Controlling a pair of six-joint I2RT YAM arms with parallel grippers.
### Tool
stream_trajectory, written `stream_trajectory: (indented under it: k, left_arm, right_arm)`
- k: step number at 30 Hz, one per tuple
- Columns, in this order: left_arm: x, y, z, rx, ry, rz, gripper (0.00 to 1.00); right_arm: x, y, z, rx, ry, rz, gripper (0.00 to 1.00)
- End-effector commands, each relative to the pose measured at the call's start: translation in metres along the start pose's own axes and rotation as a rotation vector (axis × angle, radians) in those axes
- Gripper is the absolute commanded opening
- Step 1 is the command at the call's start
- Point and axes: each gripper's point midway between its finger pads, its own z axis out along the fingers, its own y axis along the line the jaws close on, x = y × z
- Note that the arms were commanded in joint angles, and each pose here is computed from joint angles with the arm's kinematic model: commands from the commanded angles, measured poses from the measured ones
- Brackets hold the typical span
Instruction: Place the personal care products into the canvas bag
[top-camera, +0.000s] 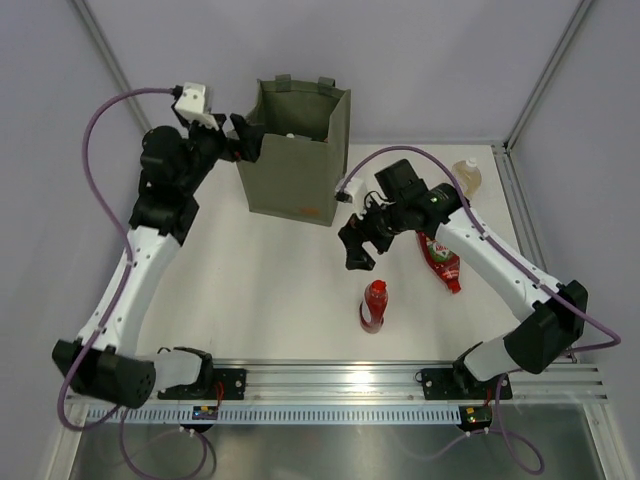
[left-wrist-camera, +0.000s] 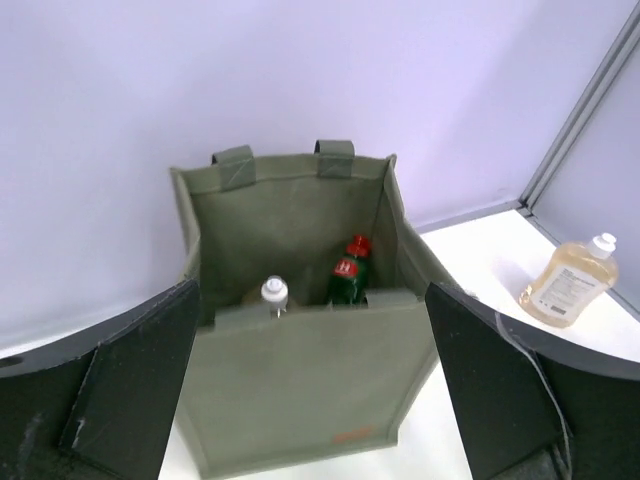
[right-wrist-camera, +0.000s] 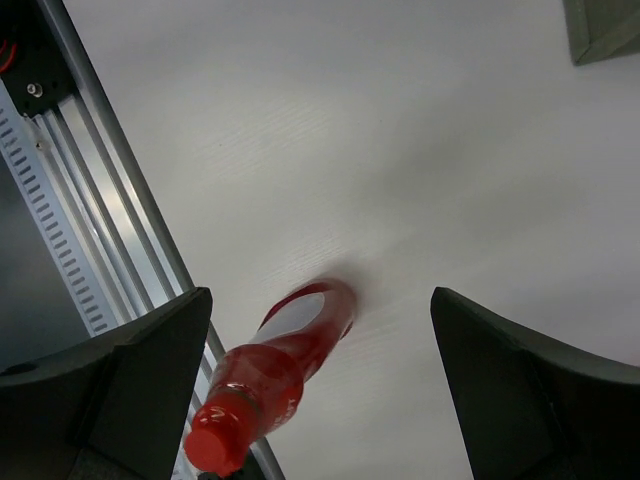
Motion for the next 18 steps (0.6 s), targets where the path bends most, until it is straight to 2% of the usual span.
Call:
stream_trajectory:
  k: [1,3,4,8,9,10,13,18]
  left_arm:
    - [0.030,0.002,-0.054,-0.062,0.053,-0.007,0.99]
    - [0.032,-0.006,-0.087,-0.067,0.025,-0.052,0.99]
    - [0.066,-0.003,-0.096,-0.079,0.083,-0.075,0.99]
    - [0.107,-0.007,-0.142,-0.100,0.123,-0.132,0.99]
    - [0.116,-0.008,-0.150,-0.106,0.137,-0.141,0.99]
    - [0.123,-0.010,-0.163,-0.105,0.128,-0.152,0.99]
    - [0.128,-0.014,-0.186,-0.108,0.111,-0.164,0.99]
    - [0.145,-0.014,-0.209,-0.130,0.120,-0.185,0.99]
  right_arm:
    - [0.004,-0.004,-0.001,0.184,0.089,0.023,0.99]
    - [0.009,-0.003,0.006,0.266,0.132,0.046,0.99]
    - [0.013,-0.004,0.012,0.291,0.164,0.051,1.00]
    - [0.031,0.002,0.022,0.343,0.321,0.066,0.99]
    - [0.026,-0.001,0.020,0.376,0.327,0.069,0.99]
    - [0.036,-0.001,0.025,0.375,0.393,0.092,0.99]
    - [0.039,-0.008,0.032,0.428,0.468,0.089,0.99]
    - [0.062,0.000,0.034,0.402,0.626,0.132,1.00]
